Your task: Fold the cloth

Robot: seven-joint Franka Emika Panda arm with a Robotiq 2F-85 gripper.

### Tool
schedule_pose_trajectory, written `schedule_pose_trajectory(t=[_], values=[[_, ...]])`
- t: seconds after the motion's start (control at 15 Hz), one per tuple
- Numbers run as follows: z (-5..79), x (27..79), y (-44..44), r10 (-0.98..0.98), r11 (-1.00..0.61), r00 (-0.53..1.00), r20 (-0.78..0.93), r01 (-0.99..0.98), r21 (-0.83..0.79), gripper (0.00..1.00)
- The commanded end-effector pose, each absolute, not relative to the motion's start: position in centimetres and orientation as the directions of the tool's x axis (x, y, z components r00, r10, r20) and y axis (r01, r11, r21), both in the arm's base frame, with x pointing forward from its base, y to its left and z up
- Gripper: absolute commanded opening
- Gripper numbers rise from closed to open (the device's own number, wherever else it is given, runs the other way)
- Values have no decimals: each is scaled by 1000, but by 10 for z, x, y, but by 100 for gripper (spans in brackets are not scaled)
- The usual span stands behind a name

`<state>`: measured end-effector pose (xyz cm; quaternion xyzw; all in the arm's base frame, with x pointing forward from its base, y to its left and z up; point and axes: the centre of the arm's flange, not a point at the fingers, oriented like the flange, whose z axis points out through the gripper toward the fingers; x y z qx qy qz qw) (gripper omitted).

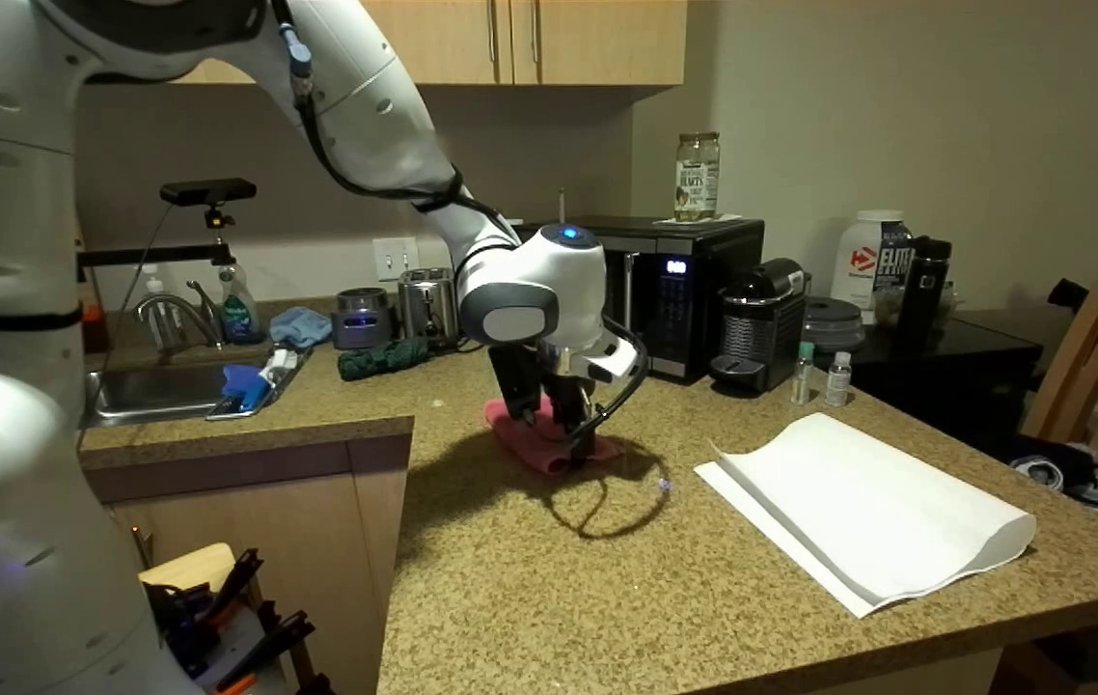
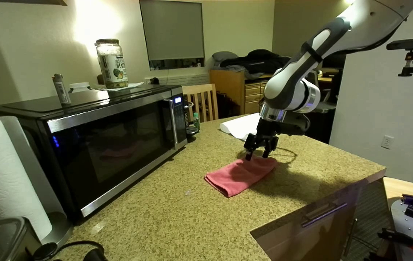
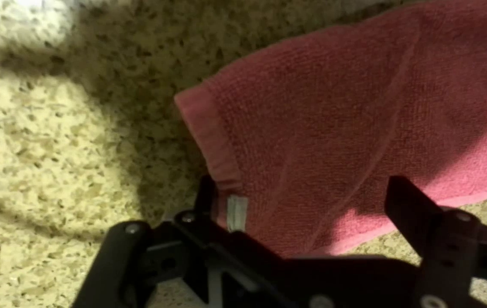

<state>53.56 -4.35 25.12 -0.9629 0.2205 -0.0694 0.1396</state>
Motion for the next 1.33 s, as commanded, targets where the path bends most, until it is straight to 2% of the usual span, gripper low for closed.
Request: schedule_pose_trajectory(t=[0.0, 0.87, 0.93, 1.0, 1.27], values=[[243, 536, -45, -421, -873, 904, 78, -380, -305, 100], [231, 538, -38, -269, -903, 961, 65, -229, -363, 100], [231, 539, -38, -263, -903, 963, 59, -224, -365, 75], [230, 540, -38, -262, -905, 964, 53, -226, -361, 74], [226, 539, -39, -267, -906, 963, 31, -240, -349, 47]])
